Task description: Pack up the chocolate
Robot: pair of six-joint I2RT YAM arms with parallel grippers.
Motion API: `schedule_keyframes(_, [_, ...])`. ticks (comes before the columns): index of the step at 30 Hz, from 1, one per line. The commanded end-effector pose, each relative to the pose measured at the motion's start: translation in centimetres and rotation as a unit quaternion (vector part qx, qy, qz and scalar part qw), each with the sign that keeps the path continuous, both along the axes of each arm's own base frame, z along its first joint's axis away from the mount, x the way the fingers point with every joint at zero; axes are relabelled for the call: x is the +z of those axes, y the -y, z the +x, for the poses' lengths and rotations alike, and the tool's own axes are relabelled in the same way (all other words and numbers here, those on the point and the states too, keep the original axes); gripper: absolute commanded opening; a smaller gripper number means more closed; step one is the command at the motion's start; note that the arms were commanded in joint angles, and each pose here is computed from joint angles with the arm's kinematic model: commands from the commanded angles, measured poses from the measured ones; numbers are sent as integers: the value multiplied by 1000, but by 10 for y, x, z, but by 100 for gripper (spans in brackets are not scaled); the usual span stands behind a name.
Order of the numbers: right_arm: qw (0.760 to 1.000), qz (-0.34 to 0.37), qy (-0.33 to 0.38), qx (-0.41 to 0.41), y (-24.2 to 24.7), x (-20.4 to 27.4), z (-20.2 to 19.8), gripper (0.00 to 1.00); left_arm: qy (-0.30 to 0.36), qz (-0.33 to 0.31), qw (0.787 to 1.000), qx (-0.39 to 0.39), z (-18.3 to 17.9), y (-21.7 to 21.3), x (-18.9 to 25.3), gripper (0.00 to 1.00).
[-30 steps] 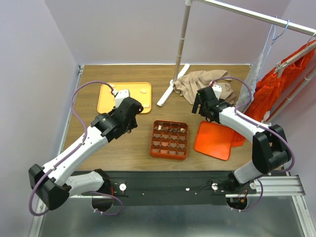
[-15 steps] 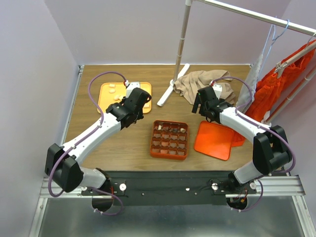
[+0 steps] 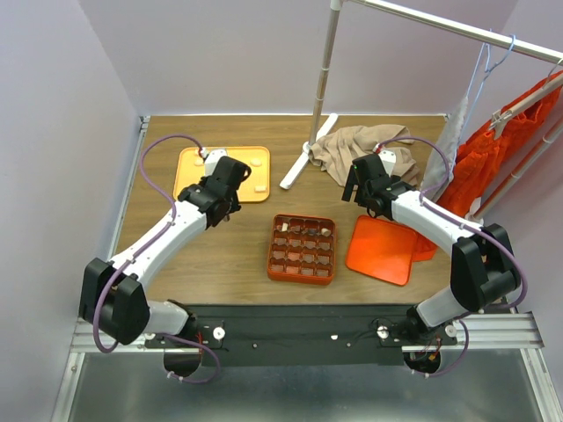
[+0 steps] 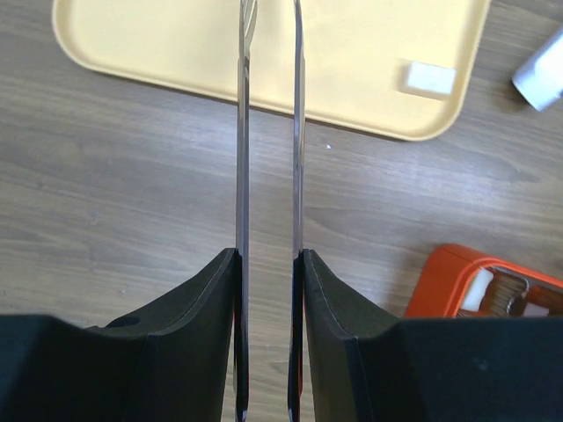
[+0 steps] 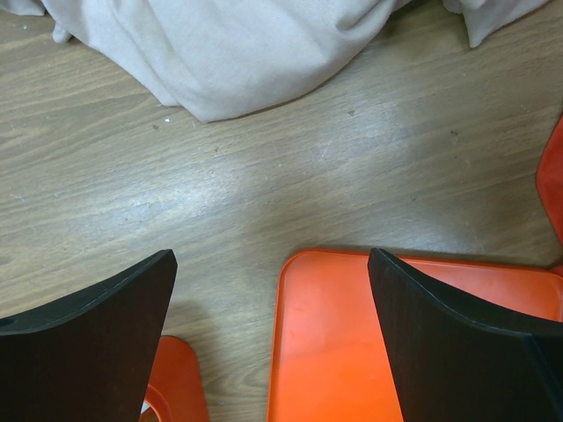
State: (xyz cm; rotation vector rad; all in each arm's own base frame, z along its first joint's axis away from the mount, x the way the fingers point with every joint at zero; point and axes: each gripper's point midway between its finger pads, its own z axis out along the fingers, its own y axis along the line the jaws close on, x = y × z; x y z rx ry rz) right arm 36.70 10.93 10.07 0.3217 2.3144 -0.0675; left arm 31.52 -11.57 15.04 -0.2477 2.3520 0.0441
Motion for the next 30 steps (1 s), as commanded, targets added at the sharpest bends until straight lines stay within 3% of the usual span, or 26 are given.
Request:
schedule_keyframes(1, [1000,3,3,1,-1,7,0,99,3,-20,999,48,1,-16,1,43])
schedule_keyframes(16, [1000,2,2,-2,1,6,-1,99,-13,-10,998,58,15,-22,-23,43])
schedule_keyframes(30, [1000,0,5,-4,3,7,-2,99,-3,-19,999,28,40,-11,-16,46])
